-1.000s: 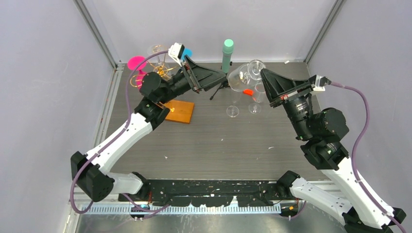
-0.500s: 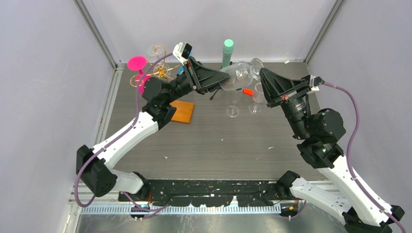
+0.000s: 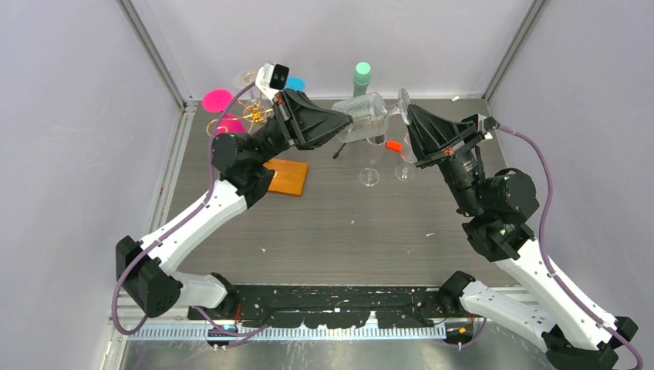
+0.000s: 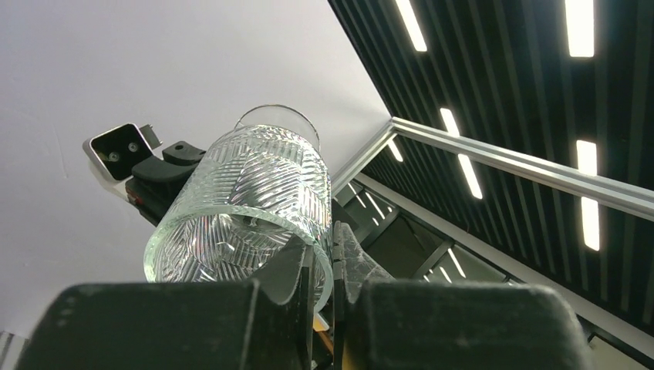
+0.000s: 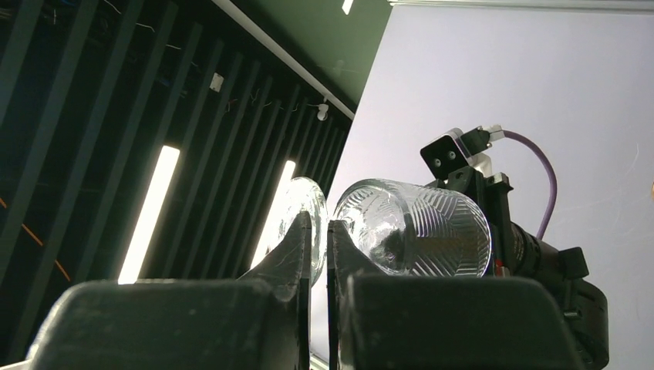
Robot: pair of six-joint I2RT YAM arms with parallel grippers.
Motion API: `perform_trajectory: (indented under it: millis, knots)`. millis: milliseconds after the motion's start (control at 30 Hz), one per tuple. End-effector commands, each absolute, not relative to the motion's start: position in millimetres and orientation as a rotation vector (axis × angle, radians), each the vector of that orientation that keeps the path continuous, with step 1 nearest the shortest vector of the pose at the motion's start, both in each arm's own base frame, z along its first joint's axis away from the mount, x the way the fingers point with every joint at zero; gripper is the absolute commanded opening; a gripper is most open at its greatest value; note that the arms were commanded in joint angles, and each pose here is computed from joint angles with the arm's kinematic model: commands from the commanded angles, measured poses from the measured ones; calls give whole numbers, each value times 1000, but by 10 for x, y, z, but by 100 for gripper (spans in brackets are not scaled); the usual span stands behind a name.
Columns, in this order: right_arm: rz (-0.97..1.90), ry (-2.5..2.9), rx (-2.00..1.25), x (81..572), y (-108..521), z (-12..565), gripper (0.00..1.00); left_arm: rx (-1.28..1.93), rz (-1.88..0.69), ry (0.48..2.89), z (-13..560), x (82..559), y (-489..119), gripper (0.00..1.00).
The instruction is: Take the wine glass off the wine glass rack
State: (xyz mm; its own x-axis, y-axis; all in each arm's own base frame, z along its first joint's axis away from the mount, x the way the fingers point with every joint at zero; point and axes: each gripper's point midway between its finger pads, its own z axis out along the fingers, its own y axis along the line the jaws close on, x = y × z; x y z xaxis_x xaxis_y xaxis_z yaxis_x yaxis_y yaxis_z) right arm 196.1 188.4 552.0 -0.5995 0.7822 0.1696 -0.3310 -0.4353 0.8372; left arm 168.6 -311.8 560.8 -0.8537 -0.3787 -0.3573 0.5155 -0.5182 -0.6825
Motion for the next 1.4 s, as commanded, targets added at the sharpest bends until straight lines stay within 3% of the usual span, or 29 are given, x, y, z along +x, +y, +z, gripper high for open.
perform_trajectory:
  millis: [0, 200, 300, 367, 433, 567, 867, 1100, 1367]
  knots:
    - [1984, 1084, 740, 2133, 1954, 5401, 2, 439, -2316, 860, 6026, 1172, -2791, 0]
    - [1858, 1084, 717, 2115, 1824, 5420, 41, 476, -2132, 901, 5942, 1206, -2836, 0]
    - [1746, 1085, 693, 2100, 1707, 5376, 72, 455, -1977, 1054, 5741, 1378, -2944, 0]
    - [1671, 1081, 659, 2067, 1625, 5314, 83, 424, -1857, 1178, 5565, 1523, -2989, 0]
    - [1565, 1114, 646, 2042, 1518, 5163, 87, 452, -1751, 1288, 5391, 1599, -3028, 0]
    - [1310, 1236, 664, 2062, 1282, 4677, 87, 522, -1551, 1552, 4858, 1767, -3109, 0]
    - [851, 1530, 646, 2071, 922, 3891, 75, 569, -912, 1992, 3769, 2311, -3134, 0]
    - [790, 1637, 644, 2073, 951, 3575, 72, 661, -486, 2174, 3306, 2715, -3226, 0]
    - [751, 1661, 684, 2019, 851, 3408, 70, 714, -335, 2278, 2768, 2999, -3550, 0]
